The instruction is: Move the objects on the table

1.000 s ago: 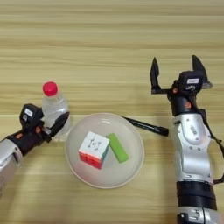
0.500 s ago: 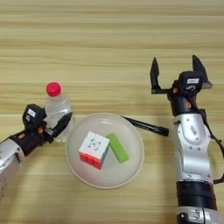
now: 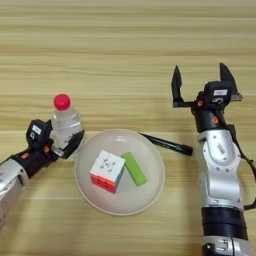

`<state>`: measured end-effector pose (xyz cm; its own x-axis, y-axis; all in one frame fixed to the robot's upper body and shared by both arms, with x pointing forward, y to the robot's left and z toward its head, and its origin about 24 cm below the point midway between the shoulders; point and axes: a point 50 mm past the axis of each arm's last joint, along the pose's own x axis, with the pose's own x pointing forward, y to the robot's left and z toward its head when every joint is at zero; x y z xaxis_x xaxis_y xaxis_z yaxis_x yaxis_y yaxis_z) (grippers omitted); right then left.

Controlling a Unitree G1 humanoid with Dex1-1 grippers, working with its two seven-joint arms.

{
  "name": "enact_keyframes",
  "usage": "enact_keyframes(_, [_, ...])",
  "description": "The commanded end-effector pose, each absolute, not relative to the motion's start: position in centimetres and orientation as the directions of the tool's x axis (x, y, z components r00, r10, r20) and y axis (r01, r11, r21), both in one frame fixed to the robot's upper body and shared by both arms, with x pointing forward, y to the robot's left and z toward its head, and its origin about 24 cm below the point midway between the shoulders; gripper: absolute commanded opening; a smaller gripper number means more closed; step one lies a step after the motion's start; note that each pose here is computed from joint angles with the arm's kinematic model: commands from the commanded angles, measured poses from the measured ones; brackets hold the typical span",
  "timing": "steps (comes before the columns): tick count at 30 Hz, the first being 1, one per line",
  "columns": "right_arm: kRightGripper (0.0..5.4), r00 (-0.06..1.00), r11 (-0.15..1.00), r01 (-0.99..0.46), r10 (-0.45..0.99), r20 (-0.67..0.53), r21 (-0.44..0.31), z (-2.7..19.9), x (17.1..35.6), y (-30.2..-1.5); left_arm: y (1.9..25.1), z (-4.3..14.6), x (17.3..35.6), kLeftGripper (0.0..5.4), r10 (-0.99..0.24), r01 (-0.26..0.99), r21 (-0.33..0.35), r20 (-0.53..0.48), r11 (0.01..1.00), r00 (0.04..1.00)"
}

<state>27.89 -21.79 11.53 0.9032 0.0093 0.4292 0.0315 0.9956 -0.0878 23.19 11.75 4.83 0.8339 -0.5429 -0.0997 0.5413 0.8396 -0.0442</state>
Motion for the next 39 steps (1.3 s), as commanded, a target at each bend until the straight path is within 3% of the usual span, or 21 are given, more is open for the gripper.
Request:
enact_keyframes(1, [5.40, 0.896, 0.995, 0.024, 0.020, 0.443, -0.092, 12.0, 28.2, -21.6, 11.7, 5.1, 23.5, 4.81, -0.540, 0.540, -0.026, -0.091, 0.841, 0.837])
enact_keyframes(7, [5.40, 0.896, 0.995, 0.022, 0.021, 0.443, -0.092, 12.0, 28.2, -21.6, 11.7, 5.3, 23.5, 5.39, -0.542, 0.542, -0.024, -0.076, 0.840, 0.837])
enact_keyframes(27, [5.40, 0.896, 0.996, 0.022, 0.020, 0.443, -0.090, 11.8, 28.3, -21.7, 11.8, 9.5, 23.0, 5.39, -0.523, 0.524, 0.029, 0.133, 0.851, 0.842])
enact_keyframes(33, [5.40, 0.895, 0.996, 0.024, 0.017, 0.447, -0.088, 11.9, 28.3, -21.7, 11.4, 13.1, 22.3, 5.39, -0.517, 0.520, 0.072, 0.285, 0.851, 0.807])
enact_keyframes(39, [5.40, 0.894, 0.996, 0.023, 0.018, 0.448, -0.087, 11.9, 28.3, -21.7, 11.7, 15.1, 21.9, 5.39, -0.493, 0.486, 0.115, 0.354, 0.866, 0.795])
